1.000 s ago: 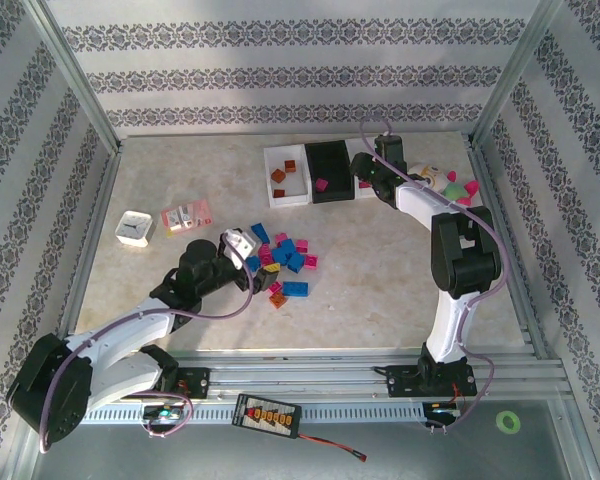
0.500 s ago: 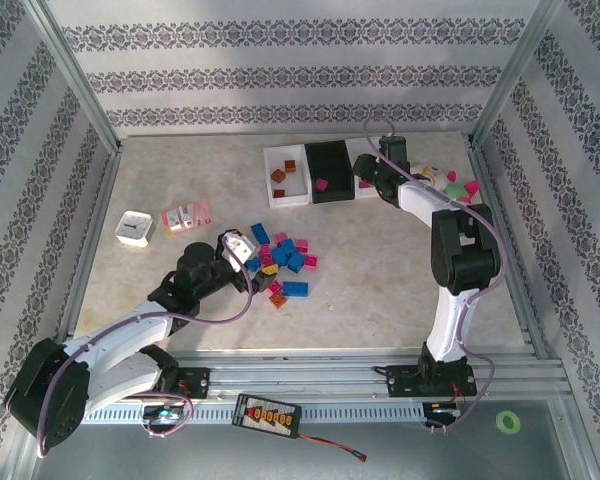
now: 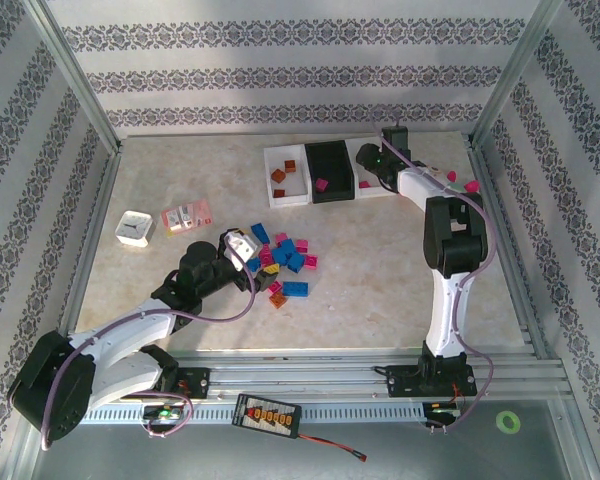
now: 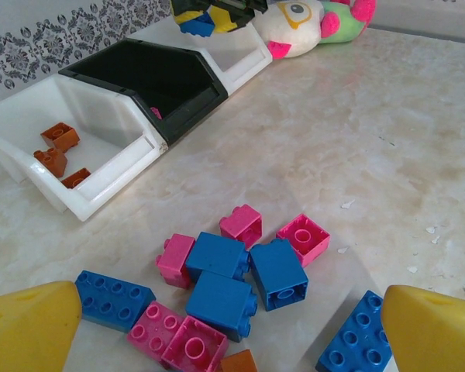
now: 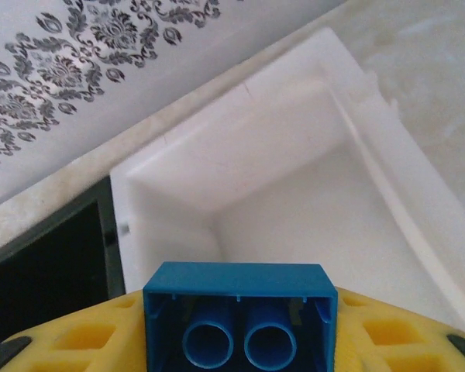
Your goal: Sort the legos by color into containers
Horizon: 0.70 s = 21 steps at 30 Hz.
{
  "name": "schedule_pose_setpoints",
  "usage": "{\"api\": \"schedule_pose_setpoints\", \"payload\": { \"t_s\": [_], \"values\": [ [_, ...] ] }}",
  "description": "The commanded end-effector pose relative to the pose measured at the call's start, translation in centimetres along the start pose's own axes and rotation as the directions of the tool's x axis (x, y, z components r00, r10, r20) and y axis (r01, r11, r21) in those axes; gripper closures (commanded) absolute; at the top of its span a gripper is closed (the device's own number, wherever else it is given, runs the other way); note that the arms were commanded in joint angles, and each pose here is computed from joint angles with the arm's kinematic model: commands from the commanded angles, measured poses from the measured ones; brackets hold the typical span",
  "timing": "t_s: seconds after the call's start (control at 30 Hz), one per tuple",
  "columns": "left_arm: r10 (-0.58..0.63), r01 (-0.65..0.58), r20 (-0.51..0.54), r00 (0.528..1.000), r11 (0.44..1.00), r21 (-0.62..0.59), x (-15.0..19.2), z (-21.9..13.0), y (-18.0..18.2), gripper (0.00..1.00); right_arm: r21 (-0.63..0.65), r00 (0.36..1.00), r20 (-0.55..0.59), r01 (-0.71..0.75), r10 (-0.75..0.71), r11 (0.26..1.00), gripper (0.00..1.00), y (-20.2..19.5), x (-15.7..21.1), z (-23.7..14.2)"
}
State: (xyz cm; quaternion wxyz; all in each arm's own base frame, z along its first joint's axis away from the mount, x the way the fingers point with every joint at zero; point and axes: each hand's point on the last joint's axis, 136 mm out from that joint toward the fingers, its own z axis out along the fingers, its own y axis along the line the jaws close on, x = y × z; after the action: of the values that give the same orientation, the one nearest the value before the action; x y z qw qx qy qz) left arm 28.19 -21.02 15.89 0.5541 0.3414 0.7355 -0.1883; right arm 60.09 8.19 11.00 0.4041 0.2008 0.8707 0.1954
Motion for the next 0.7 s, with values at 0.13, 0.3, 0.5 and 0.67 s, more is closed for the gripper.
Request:
{"api": "schedule_pose_setpoints", "payload": {
  "t_s": [0.13,0.3,0.5,0.67],
  "values": [
    [0.005,-0.006,0.050,0.999,1.000,0.008,-0.9,-0.1,-0.3,0.01,-0.016,1.000,-0.021,0.003,-0.003,1.000,0.29,0.7,-1.1,1.0],
    [0.003,-0.004,0.050,0.999,1.000,0.010,-0.9,-0.2,-0.4,0.01,-0.001,0.999,-0.019,0.031,-0.031,1.000,0.30,0.8,-0.8,-0.3],
    [0.004,-0.005,0.058,0.998,1.000,0.021,-1.0,0.2,-0.5,0.01,0.126,0.996,-0.073,0.066,-0.057,0.990,0.49,-0.9,1.3,-2.0],
    [0.002,-0.004,0.062,0.998,0.999,0.035,-1.0,0.4,-0.7,0.01,0.164,0.984,-0.166,0.099,-0.071,0.981,0.52,-1.5,2.8,-1.6]
  ]
}}
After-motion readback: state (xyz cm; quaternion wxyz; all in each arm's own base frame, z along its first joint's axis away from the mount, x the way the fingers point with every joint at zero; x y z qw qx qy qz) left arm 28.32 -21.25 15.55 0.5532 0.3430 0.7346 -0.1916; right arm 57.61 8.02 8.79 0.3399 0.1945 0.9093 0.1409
